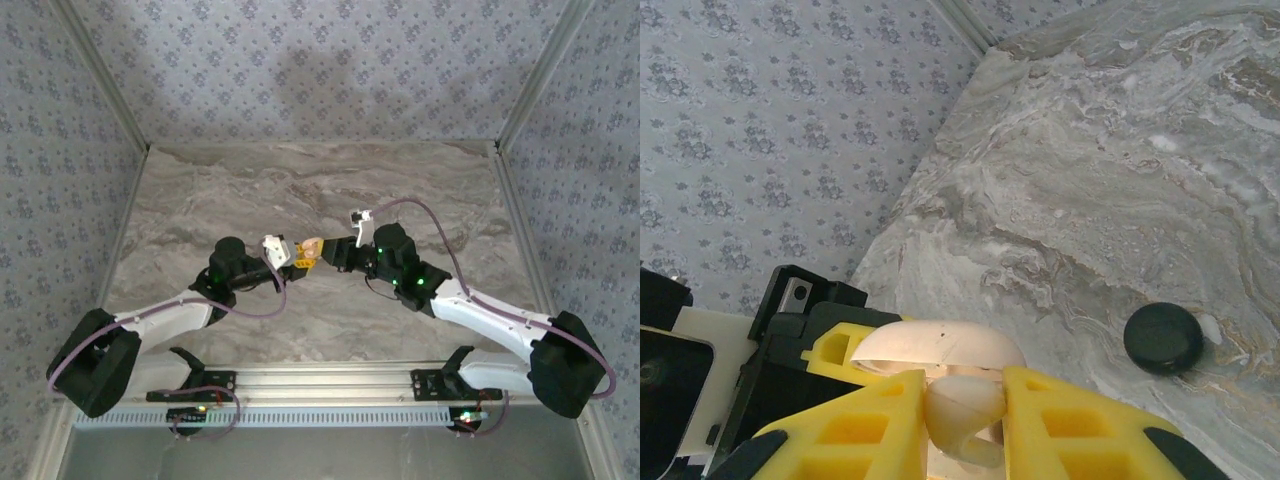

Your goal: Insert wireless bluetooth earbuds into charging case

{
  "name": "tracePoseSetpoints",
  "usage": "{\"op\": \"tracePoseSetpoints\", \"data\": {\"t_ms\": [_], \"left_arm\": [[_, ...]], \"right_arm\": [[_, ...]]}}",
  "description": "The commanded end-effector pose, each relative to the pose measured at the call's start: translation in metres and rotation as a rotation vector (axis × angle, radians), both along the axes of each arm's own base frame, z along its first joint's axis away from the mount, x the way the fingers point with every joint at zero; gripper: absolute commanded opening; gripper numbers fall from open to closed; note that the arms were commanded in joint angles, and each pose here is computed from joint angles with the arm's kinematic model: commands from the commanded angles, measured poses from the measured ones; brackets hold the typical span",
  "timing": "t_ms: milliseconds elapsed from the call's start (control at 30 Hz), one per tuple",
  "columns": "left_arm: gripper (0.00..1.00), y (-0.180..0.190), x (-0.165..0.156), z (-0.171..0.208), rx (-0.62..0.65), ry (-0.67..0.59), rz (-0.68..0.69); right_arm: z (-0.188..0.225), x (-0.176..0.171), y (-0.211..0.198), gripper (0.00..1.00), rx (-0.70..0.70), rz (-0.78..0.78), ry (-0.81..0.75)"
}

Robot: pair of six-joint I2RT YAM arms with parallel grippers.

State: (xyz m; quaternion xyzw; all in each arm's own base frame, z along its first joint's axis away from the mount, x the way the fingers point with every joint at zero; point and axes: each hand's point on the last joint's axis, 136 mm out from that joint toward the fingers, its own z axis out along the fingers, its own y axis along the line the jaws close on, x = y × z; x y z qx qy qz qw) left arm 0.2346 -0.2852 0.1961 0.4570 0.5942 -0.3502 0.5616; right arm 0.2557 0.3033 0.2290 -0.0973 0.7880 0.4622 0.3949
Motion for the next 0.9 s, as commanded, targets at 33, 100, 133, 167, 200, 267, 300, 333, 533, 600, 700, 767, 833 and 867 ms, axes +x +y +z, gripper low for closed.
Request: {"op": "tracePoseSetpoints", "data": {"t_ms": [33,100,133,167,200,267,300,333,533,600,700,767,833,867], "left_arm": [[0.02,0.001,-0.001,0.032,-0.094,-0.065,-0.005],[0.02,0.002,-0.001,0.034,-0.105,-0.063,-0.005],[0.02,0.002,-0.001,0.034,-0.109,-0.062,-0.005],[0.02,0.002,-0.001,0.036,-0.115,-0.063,-0.005],[0.02,0.002,-0.002,0.037,-0.119,-0.059,-0.007],[0.02,0.001,-0.003,0.038,-0.124,-0.058,-0.014],[0.02,0.002,-0.002,0.038,-0.126,-0.057,-0.013],[0.02,0.002,-0.003,0.040,-0.129,-0.058,-0.014],[0.02,0.001,-0.004,0.041,-0.134,-0.052,-0.025],[0.02,0.001,-0.005,0.042,-0.137,-0.050,-0.030],[0.02,0.001,-0.005,0.044,-0.141,-0.054,-0.031],[0.02,0.001,-0.006,0.045,-0.142,-0.056,-0.031],[0.02,0.002,-0.006,0.045,-0.142,-0.054,-0.029],[0.02,0.002,-0.006,0.045,-0.143,-0.055,-0.029]], "right_arm": [[-0.006,-0.009,0.000,0.26,-0.016,0.035,-0.020],[-0.009,-0.010,-0.001,0.26,-0.026,0.037,-0.021],[-0.011,-0.011,-0.002,0.26,-0.030,0.039,-0.021],[-0.012,-0.011,-0.003,0.26,-0.033,0.039,-0.025],[-0.013,-0.012,-0.003,0.26,-0.036,0.041,-0.024],[-0.014,-0.013,-0.004,0.27,-0.034,0.042,-0.024],[-0.014,-0.013,-0.005,0.27,-0.032,0.041,-0.027],[-0.013,-0.013,-0.005,0.27,-0.029,0.037,-0.032],[0.006,-0.004,-0.006,0.27,-0.015,0.013,-0.128],[0.007,-0.002,-0.003,0.27,-0.022,0.021,-0.136],[0.005,0.001,-0.002,0.27,-0.022,0.024,-0.139],[0.007,0.002,-0.001,0.27,-0.013,0.024,-0.148],[0.012,0.003,0.000,0.27,0.000,0.025,-0.165],[0.015,0.004,0.000,0.27,0.003,0.022,-0.178]]}}
